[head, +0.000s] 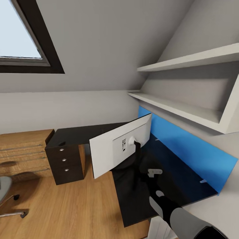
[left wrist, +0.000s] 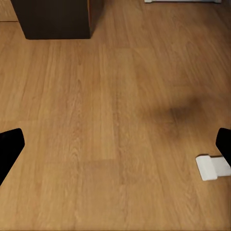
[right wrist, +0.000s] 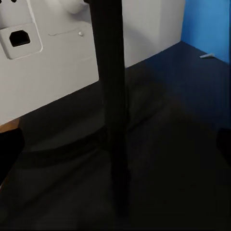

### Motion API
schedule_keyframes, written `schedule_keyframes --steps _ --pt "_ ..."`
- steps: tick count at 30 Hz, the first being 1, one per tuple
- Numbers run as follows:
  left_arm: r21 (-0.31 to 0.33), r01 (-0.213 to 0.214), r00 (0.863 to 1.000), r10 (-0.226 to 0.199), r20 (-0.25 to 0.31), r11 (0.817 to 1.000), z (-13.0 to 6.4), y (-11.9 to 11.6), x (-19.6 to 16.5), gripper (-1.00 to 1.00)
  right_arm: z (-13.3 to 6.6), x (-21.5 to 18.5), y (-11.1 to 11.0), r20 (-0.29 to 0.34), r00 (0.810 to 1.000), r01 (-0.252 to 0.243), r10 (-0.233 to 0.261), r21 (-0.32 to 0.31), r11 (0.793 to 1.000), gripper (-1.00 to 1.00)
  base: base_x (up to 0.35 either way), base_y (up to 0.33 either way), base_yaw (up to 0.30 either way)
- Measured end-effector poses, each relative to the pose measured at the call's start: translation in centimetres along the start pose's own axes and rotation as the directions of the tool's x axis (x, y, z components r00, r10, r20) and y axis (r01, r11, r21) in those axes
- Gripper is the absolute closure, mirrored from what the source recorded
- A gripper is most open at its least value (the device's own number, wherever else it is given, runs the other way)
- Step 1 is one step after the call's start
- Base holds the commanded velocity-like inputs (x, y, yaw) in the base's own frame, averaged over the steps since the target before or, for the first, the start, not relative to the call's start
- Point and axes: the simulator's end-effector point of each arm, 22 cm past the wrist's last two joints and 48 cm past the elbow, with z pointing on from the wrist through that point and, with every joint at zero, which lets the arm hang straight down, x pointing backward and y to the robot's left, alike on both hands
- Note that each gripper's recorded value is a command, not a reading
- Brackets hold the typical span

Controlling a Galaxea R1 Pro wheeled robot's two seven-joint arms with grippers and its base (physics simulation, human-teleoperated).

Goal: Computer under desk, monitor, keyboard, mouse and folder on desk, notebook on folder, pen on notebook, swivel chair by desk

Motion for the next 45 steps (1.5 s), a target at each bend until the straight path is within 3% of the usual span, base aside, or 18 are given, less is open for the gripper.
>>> schedule_keyframes --steps 12,25,45 --pt "-0.003 0.0 1.0 0.0 -0.001 1.0 0.0 0.1 0.0 -1.0 0.7 0.1 -2.1 -0.041 0.998 0.049 -0.048 0.019 0.999 -1.0 0.003 -0.004 0.0" --pt "-0.005 0.001 1.0 -0.001 0.0 1.0 0.0 0.1 0.0 -1.0 2.8 -5.0 -2.5 0.017 0.99 0.143 -0.143 0.006 0.99 -1.0 0.0 0.0 0.0" --pt "-0.001 0.001 1.0 -0.001 -0.001 1.0 0.0 0.0 0.0 -1.0 2.9 -5.5 -2.5 0.032 0.987 0.16 -0.16 -0.001 0.987 -1.0 0.0 0.0 0.0"
